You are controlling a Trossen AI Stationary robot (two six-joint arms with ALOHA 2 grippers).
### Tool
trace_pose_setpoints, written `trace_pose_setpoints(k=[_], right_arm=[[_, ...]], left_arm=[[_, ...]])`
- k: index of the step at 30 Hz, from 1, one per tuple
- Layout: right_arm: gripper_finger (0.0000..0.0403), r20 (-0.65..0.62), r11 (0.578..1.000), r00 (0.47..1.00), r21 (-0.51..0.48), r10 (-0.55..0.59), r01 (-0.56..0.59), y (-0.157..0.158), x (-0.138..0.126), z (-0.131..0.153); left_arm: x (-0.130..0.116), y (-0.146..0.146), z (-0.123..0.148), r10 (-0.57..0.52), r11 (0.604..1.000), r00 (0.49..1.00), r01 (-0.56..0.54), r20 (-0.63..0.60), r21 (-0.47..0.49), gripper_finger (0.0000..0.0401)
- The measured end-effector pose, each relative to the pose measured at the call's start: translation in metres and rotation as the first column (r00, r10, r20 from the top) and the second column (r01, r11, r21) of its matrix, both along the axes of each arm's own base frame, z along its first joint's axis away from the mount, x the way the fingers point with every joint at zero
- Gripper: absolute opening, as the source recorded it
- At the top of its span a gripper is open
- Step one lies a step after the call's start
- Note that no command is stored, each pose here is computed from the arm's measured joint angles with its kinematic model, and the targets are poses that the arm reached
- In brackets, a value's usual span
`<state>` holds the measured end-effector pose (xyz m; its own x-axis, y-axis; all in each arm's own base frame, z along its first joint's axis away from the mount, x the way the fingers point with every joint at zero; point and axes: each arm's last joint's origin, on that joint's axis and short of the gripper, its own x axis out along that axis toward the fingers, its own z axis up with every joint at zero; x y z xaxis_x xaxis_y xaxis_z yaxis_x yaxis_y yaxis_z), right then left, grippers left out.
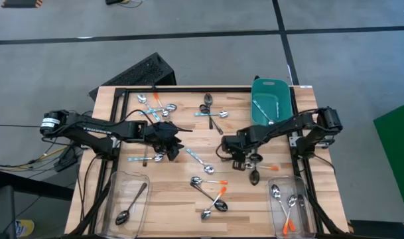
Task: Sort silverware by color (type)
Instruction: Put the black spoon into the left transparent bin
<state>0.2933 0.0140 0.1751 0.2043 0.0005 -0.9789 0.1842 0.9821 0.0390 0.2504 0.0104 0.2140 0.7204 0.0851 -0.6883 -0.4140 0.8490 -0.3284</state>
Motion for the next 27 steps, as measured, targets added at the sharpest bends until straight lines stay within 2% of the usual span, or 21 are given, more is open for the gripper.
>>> trace_pose_setpoints(k=[8,13,18,24,27], right_arm=[[0.0203,-0.049,0.993,0.992,0.002,0.119,-0.119,0.001,-0.011,-0.015],[0.0203,-0.109,0.987,0.983,-0.041,0.149,-0.154,0.005,-0.016,-0.034],[0.0152,-0.142,0.984,0.977,-0.055,0.161,-0.170,0.007,-0.014,-0.044],[0.0027,-0.132,0.984,0.977,-0.043,0.168,-0.175,0.009,-0.013,-0.044],[0.0020,-0.121,0.989,0.983,-0.031,0.138,-0.142,0.009,-0.015,-0.039]], left_arm=[[-0.003,0.000,-0.003,-0.003,1.000,0.999,0.002,-0.039,-0.008,0.0138],[-0.004,0.000,-0.004,-0.002,1.000,0.998,0.001,-0.058,-0.003,0.0138],[-0.004,0.000,-0.004,0.003,1.000,0.998,-0.004,-0.059,-0.006,0.0138],[-0.004,0.000,-0.004,0.010,1.000,0.998,-0.011,-0.058,-0.013,0.0138],[-0.004,0.000,-0.004,0.011,1.000,0.998,-0.011,-0.058,-0.013,0.0138]])
